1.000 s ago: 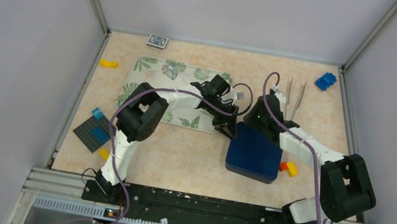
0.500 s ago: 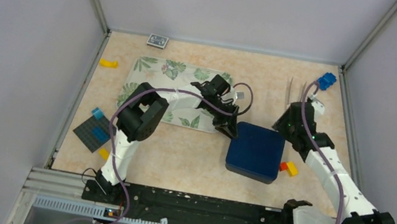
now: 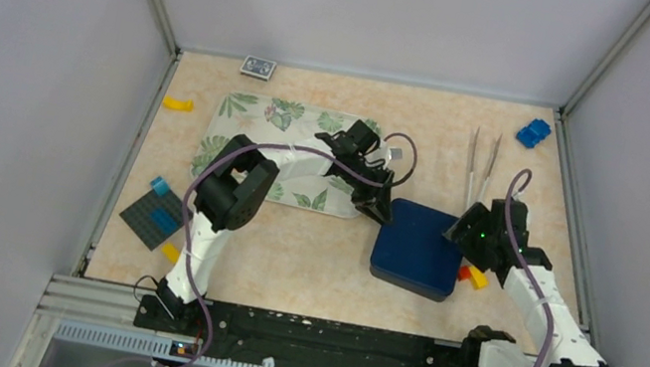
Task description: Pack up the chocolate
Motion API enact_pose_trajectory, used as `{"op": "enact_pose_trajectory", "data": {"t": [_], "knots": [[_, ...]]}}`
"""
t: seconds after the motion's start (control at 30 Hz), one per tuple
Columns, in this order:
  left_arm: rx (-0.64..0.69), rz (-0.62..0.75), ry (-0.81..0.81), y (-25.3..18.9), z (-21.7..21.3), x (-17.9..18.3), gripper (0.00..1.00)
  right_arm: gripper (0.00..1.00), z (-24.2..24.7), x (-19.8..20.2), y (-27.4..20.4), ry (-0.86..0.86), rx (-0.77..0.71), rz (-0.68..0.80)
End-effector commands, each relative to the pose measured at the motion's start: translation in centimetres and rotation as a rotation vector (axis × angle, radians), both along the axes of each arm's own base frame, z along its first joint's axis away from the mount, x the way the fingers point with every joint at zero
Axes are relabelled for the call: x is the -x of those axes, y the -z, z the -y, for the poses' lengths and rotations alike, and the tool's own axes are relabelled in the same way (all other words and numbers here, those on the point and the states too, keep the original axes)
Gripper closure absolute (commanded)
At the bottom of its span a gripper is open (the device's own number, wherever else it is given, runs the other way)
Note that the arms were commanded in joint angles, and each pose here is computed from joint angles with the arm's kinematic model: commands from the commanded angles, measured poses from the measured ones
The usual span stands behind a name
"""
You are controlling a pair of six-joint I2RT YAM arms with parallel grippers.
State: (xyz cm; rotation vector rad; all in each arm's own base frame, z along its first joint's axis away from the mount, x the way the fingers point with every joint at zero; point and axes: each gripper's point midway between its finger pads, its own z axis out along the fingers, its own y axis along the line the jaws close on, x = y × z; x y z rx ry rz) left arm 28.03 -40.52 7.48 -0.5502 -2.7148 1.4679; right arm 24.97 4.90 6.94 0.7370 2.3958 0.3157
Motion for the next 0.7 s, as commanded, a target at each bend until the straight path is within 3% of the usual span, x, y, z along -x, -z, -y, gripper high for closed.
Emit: {"op": "enact_pose_trajectory", "data": {"t": [0.0,0.2,0.43,0.53,0.67], "knots": [[0.030,0.062,-0.007,-1.1,0.7,-1.5,0.65,0.34,-1.7,0.5,0.7,-0.084,-0.082,-0.002],[0.013,0.073,-0.014,-1.4,0.2,-1.4,0.65,0.45,-3.6,0.5,-0.3,-0.139,-0.178,0.034],[0.023,0.084,-0.017,-2.2,0.1,-1.4,0.62,0.49,-4.3,0.4,-0.3,-0.151,-0.216,0.040],[0.034,0.073,-0.011,-2.5,0.1,-1.1,0.61,0.58,-4.4,0.5,-0.3,-0.153,-0.224,0.041],[0.059,0.061,0.000,-3.3,0.1,-0.5,0.58,0.56,-3.8,0.6,-0.3,-0.139,-0.192,0.034]]}}
